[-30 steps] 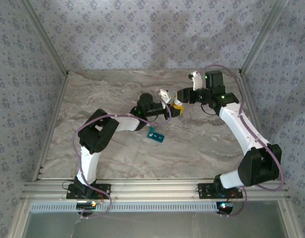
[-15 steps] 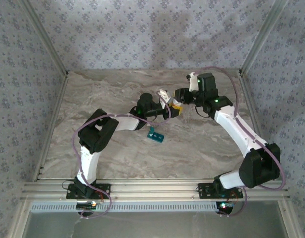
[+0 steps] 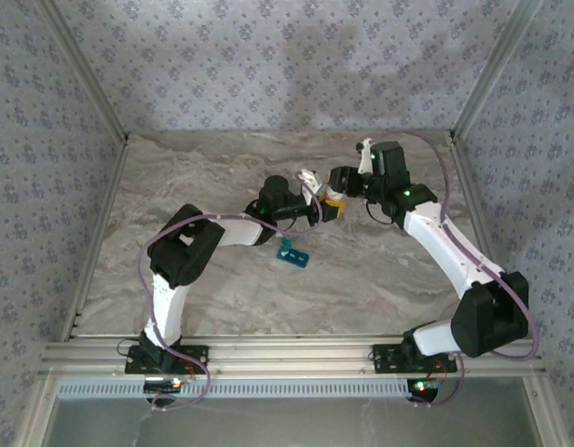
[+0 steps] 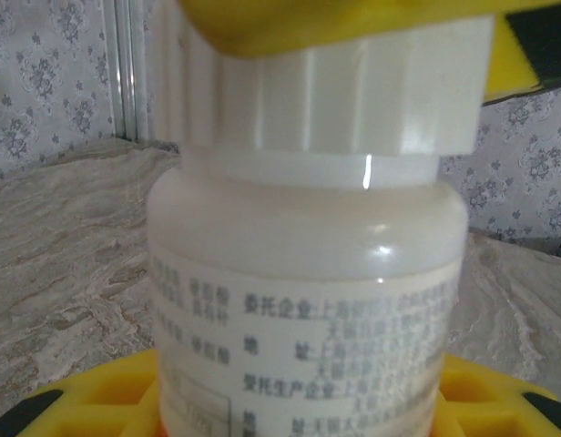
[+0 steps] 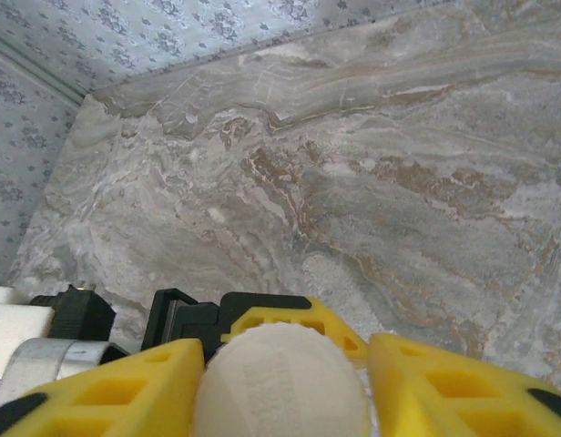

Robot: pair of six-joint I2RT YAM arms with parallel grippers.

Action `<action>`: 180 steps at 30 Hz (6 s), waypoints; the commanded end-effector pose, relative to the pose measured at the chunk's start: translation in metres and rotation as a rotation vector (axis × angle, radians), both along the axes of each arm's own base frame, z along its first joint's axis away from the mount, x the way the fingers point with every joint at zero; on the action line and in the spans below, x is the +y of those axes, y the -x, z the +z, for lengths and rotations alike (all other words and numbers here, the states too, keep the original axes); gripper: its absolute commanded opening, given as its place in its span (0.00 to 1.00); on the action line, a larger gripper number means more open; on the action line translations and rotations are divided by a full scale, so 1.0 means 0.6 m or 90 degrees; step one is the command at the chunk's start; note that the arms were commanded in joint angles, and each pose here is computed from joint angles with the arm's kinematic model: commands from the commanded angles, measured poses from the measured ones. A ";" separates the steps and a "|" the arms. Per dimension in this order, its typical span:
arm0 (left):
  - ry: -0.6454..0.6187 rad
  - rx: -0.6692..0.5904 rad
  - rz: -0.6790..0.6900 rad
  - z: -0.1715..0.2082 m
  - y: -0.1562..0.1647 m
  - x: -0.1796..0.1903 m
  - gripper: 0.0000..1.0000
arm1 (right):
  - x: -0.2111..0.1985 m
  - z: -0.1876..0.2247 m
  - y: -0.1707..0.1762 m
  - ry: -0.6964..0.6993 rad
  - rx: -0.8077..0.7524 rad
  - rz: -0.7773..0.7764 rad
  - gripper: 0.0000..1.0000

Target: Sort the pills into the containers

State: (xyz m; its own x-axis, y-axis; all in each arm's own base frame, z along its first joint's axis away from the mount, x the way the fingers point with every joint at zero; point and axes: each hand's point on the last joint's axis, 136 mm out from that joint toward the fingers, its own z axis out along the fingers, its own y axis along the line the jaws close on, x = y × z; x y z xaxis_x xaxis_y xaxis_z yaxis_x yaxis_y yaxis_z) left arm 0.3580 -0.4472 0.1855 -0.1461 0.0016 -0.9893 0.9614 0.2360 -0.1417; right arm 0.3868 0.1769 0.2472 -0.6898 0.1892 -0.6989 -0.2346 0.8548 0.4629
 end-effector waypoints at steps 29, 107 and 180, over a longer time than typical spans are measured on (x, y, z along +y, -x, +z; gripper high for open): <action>0.064 -0.053 -0.047 0.069 0.019 -0.007 0.00 | -0.010 0.057 0.025 -0.027 -0.122 0.281 0.74; 0.069 -0.041 -0.031 0.070 0.007 -0.005 0.00 | -0.021 0.044 0.033 -0.088 -0.117 0.195 0.79; 0.066 -0.030 -0.031 0.067 0.002 -0.008 0.00 | 0.020 0.057 0.079 -0.099 -0.102 0.279 0.57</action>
State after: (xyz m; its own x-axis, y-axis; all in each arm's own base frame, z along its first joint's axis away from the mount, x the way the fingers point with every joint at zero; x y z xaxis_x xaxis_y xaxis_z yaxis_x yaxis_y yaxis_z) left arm 0.3607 -0.4483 0.1925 -0.1587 -0.0415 -0.9865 0.9638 0.2102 -0.1639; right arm 0.3551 0.1797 0.2718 -0.6021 0.0074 -0.7984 -0.6060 0.6469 0.4630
